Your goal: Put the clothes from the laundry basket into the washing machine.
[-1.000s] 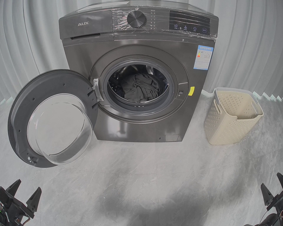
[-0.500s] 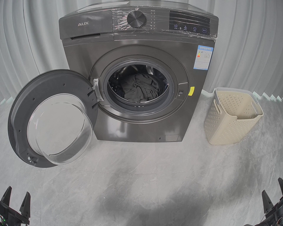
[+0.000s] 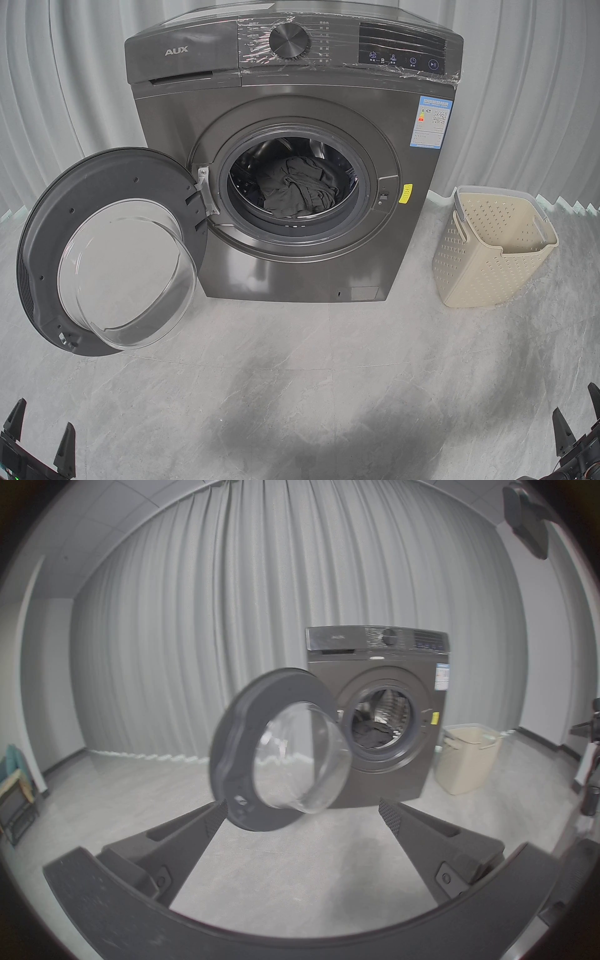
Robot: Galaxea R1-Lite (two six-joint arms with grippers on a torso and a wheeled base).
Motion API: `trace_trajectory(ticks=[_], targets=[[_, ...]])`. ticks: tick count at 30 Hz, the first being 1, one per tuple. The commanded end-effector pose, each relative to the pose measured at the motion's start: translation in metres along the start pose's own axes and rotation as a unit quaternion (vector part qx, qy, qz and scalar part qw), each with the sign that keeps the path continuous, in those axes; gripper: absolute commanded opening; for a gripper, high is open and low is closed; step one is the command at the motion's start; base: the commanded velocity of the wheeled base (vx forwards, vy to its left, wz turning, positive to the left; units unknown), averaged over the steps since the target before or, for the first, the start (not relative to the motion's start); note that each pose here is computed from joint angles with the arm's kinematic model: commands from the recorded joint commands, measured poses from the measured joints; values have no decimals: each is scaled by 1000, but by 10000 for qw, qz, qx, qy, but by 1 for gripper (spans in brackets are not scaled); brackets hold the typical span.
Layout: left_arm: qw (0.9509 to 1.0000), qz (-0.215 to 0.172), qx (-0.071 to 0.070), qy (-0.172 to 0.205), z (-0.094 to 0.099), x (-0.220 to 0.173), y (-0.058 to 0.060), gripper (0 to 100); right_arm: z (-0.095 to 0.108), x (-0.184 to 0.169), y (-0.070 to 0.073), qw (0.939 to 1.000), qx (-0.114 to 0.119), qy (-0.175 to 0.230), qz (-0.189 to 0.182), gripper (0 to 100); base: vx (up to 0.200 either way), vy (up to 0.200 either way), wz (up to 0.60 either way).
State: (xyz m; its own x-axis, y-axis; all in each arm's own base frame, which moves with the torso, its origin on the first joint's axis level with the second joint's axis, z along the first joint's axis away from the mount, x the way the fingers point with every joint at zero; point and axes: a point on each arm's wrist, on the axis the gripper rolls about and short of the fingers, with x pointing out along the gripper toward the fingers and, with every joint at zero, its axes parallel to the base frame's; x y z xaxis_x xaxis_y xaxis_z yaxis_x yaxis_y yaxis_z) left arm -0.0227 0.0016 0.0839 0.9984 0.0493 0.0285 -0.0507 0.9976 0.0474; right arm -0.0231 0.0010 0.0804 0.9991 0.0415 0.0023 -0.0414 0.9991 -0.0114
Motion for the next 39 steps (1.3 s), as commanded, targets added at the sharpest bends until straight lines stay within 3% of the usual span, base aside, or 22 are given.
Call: trace_trajectory(ticks=[1, 5, 17, 23, 35, 39], targets=[[9991, -296, -271, 167, -8, 0, -2, 100, -5, 0, 0, 10000, -10, 50, -15, 100, 0, 0, 0], [9991, -265, -301, 168, -8, 0, -2, 100, -5, 0, 0, 10000, -11, 43, -15, 100, 0, 0, 0], [9990, -257, -332, 177, -8, 0, -2, 100, -5, 0, 0, 10000, -11, 35, -15, 100, 0, 200, 0], [9990, -257, -324, 177, -8, 0, -2, 100, -5, 0, 0, 10000, -3, 35, -15, 100, 0, 0, 0], [9988, -249, -377, 178, -8, 0, -2, 100, -5, 0, 0, 10000, -11, 35, -15, 100, -200, 0, 0], [9988, -248, -385, 171, -8, 0, -2, 100, -5, 0, 0, 10000, -11, 35, -8, 100, 0, 0, 0]])
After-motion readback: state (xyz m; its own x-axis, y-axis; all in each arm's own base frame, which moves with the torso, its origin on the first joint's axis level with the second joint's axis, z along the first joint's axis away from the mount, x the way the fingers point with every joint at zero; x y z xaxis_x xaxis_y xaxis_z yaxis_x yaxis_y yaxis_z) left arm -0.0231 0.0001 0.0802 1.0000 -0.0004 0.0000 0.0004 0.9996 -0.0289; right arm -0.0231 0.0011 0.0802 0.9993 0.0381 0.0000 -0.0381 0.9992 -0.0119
